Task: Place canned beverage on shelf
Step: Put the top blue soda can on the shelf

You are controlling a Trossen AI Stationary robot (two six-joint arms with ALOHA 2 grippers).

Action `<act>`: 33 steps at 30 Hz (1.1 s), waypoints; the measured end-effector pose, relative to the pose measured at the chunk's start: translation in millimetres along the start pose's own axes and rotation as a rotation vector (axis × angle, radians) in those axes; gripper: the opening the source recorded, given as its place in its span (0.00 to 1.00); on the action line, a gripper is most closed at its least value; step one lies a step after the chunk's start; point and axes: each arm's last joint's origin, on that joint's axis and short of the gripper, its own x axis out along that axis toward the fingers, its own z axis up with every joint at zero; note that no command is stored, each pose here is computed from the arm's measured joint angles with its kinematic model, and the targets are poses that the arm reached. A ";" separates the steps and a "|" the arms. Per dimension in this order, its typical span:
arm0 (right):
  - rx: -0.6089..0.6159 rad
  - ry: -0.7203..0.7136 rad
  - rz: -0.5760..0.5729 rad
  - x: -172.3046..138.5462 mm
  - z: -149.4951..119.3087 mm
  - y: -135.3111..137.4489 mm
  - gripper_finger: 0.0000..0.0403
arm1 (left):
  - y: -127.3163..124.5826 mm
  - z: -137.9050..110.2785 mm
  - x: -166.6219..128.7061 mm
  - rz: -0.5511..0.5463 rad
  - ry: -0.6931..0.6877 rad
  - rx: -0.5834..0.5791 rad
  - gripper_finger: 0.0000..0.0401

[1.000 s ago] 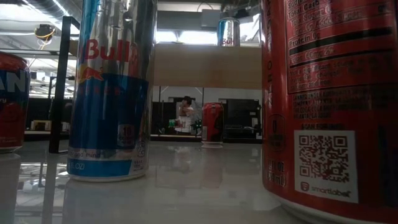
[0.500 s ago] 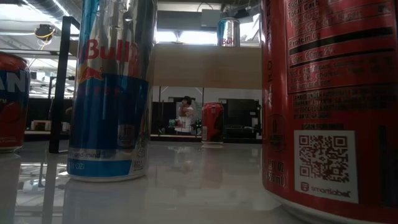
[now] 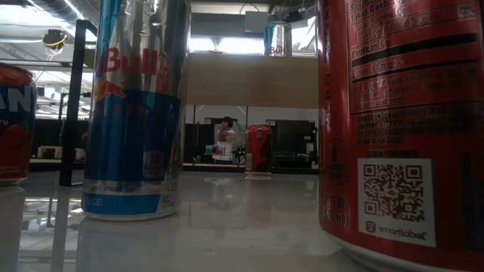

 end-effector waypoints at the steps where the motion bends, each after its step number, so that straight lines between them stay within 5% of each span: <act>1: 0.000 0.000 0.000 0.0 0.0 0.0 0.85 | 3.0 1.0 4.6 -0.008 0.013 0.012 0.97; 11: 0.000 -0.001 -0.001 0.0 0.0 0.0 0.85 | 16.1 9.6 42.9 -0.093 0.120 0.101 0.97; 20: 0.000 -0.001 -0.001 0.0 0.0 0.0 0.85 | -1.6 -0.2 60.1 -0.170 0.201 0.213 0.97; 33: 0.001 -0.001 -0.002 0.1 0.0 0.0 0.85 | -20.6 1.0 67.5 -0.104 0.238 0.335 0.97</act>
